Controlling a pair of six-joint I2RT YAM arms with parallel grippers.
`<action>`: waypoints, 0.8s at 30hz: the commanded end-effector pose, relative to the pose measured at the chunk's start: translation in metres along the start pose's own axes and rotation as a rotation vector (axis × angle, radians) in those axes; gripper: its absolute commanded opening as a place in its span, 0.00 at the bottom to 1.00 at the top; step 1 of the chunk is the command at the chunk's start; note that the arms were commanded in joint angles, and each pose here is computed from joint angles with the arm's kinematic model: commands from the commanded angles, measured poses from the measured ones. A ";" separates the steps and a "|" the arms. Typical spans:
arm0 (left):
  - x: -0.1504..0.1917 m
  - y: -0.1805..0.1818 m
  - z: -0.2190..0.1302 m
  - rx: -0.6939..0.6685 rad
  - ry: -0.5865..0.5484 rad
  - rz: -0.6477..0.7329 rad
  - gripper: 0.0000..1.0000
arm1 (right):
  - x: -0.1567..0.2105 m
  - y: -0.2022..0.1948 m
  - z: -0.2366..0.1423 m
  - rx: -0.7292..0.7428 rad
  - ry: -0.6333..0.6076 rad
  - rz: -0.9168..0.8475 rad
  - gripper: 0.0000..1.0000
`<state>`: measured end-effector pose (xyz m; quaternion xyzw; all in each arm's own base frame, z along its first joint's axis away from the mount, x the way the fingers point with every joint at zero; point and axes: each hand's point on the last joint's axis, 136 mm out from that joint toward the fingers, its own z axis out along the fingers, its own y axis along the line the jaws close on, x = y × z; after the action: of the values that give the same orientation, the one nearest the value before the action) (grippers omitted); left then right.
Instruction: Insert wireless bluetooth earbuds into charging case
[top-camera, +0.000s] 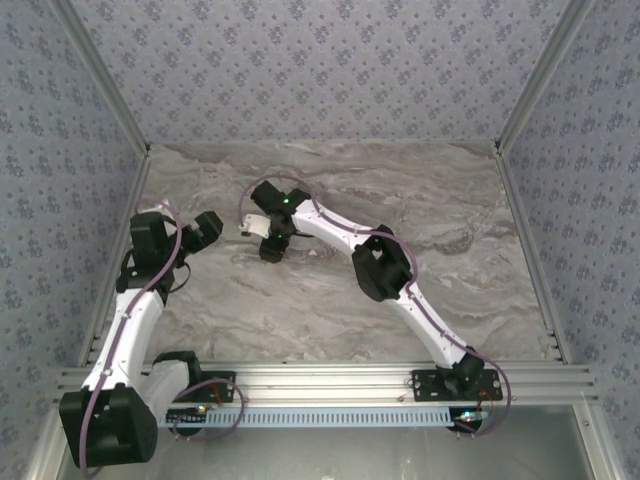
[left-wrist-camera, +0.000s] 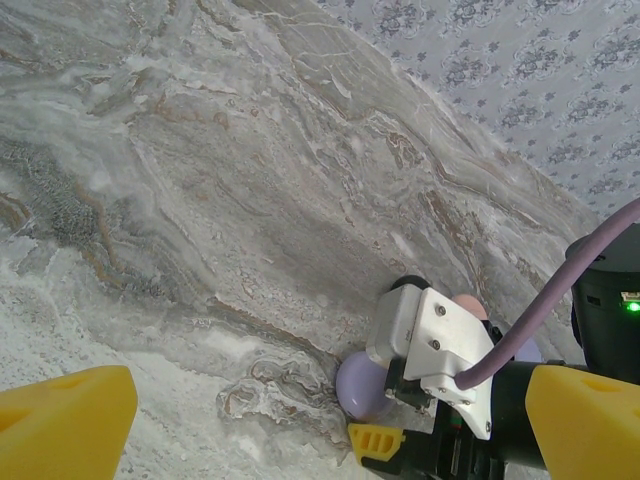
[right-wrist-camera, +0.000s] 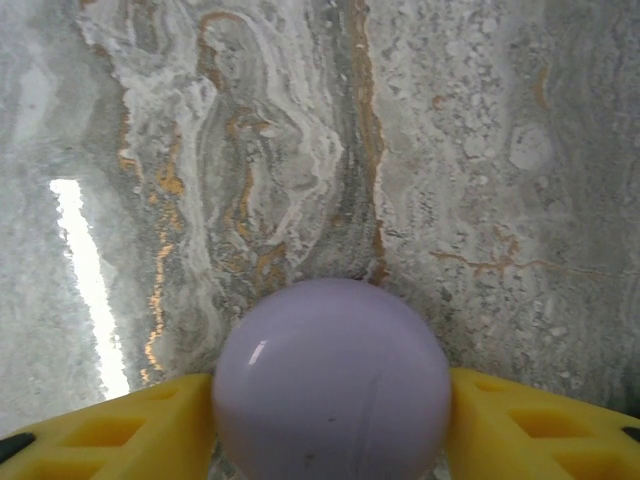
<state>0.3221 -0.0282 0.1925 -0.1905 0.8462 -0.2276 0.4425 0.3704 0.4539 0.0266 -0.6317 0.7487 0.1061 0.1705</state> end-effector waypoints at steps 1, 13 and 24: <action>-0.001 0.000 -0.005 0.001 -0.010 0.021 0.99 | 0.008 0.004 0.018 -0.005 0.032 0.014 0.57; 0.009 -0.009 0.000 0.076 0.024 0.016 0.98 | -0.022 -0.014 -0.062 0.099 -0.249 0.020 0.48; 0.025 -0.088 -0.012 0.490 0.226 -0.040 0.91 | -0.003 0.000 -0.176 0.318 -0.517 -0.048 0.47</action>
<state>0.3132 -0.0820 0.1931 -0.1245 0.8352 -0.3729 0.3845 0.3496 0.3863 0.1408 -0.5730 0.7190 0.1437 0.3661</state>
